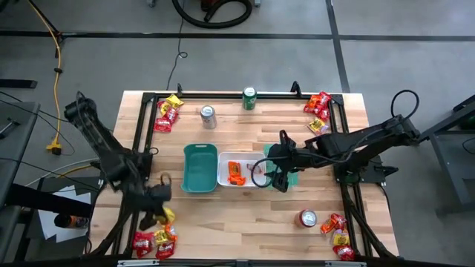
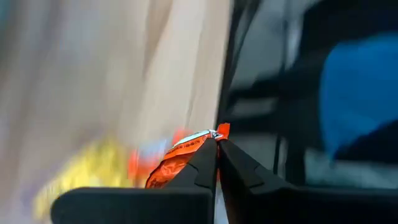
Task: Sort candy
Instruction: Put the orange chocolate into the white bin
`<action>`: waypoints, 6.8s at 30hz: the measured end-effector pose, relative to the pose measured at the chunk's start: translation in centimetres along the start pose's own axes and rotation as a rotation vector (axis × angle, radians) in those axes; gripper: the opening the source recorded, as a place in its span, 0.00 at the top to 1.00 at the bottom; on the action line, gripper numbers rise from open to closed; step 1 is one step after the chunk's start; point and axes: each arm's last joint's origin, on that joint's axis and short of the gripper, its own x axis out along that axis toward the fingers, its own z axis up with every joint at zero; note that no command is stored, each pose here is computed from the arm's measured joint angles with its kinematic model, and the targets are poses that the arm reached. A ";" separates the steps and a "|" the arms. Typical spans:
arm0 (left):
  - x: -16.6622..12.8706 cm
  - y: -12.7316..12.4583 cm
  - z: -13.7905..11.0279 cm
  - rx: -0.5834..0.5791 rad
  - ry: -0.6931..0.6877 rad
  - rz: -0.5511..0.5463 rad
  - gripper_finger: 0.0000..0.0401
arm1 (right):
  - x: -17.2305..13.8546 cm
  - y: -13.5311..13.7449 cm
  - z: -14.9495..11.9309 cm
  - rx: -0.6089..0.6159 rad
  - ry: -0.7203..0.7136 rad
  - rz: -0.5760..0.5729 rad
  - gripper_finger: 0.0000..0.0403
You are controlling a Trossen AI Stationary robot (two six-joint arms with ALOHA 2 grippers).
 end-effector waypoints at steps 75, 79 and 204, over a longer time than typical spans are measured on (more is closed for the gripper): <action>-5.4 6.3 13.4 0.145 -0.633 0.120 0.44 | -0.2 2.2 -19.2 0.398 0.973 0.087 0.30; -5.4 6.3 13.4 0.145 -0.633 0.120 0.44 | 0.5 2.3 -20.3 0.450 1.017 0.118 0.30; -8.2 7.3 16.6 0.180 -0.894 0.411 0.44 | 4.0 -22.9 -0.5 0.967 0.106 -0.804 0.35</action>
